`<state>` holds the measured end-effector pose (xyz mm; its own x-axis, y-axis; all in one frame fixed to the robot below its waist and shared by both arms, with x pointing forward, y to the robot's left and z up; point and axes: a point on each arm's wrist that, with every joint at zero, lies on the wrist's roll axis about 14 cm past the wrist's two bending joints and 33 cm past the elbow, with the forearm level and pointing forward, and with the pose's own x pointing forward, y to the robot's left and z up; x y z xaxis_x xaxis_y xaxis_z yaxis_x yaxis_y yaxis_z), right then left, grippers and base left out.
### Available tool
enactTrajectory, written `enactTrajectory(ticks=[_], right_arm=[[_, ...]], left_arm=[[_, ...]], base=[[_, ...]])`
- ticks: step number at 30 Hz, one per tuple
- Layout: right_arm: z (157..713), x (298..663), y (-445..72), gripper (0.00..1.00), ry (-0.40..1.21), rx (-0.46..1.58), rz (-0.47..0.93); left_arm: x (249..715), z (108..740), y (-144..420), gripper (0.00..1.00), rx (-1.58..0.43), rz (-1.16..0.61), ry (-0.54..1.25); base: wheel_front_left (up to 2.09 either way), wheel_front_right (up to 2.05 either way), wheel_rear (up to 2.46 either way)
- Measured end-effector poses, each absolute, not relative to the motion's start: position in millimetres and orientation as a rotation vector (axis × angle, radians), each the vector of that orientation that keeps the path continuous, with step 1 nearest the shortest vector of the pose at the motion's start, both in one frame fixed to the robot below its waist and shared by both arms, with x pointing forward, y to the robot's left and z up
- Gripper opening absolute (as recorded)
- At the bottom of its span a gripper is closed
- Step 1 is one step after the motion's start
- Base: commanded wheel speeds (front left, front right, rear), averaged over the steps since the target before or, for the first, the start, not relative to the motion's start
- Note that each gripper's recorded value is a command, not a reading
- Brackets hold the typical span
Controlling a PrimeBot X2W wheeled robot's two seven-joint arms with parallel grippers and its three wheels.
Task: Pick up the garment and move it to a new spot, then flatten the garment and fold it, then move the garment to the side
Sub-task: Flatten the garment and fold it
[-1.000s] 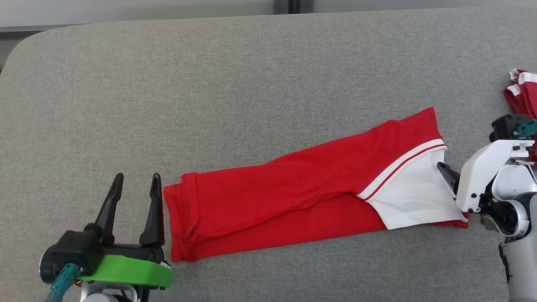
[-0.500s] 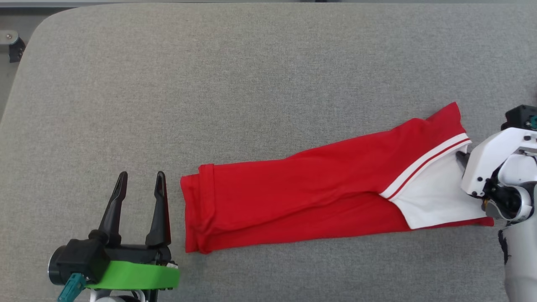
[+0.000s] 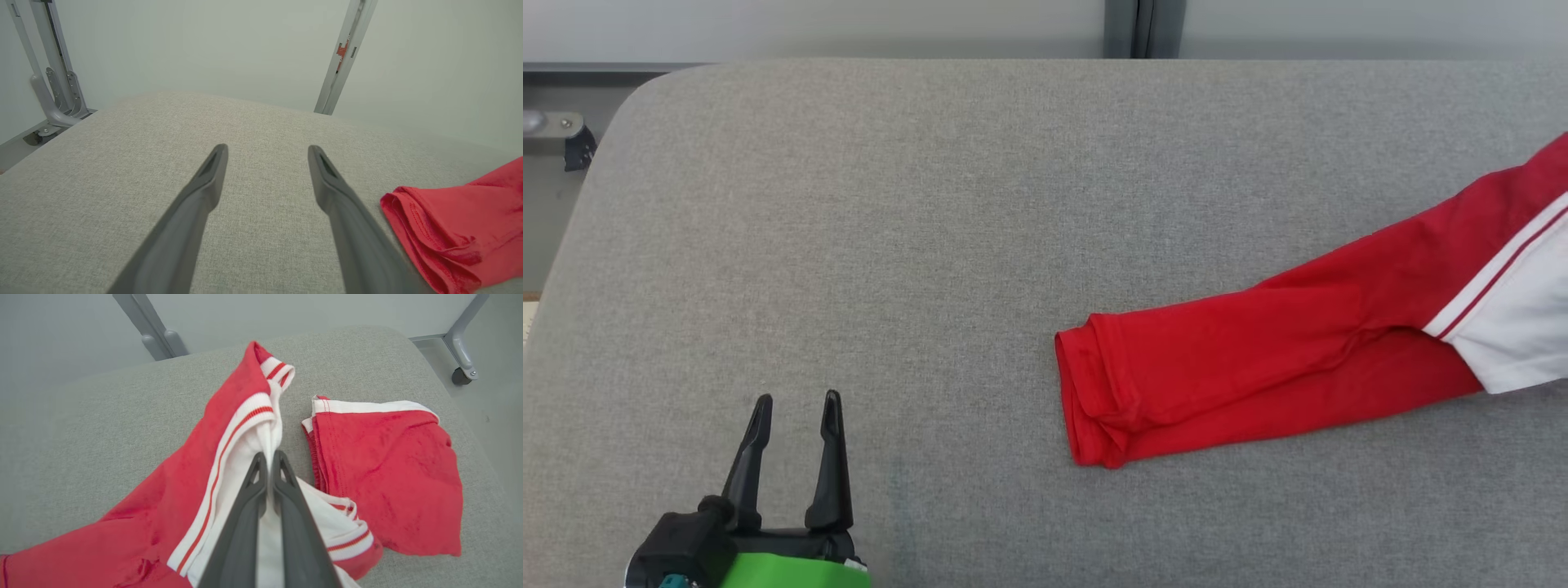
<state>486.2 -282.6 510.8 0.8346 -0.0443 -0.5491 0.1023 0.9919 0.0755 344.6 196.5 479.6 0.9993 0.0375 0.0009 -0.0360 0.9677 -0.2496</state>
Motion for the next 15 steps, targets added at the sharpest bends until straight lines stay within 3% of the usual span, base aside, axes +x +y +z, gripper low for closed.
enactTrajectory(ticks=[7,15], right_arm=[[519,460,-192,0.0,0.609,0.053,0.207],[477,418,-66,0.0,0.728,0.076,0.54]], left_arm=[[338,483,190,1.0,-0.292,0.041,-0.014],[340,477,177,1.0,-0.306,0.01,0.008]], base=[[0.0,0.0,0.0],[0.0,0.0,0.0]])
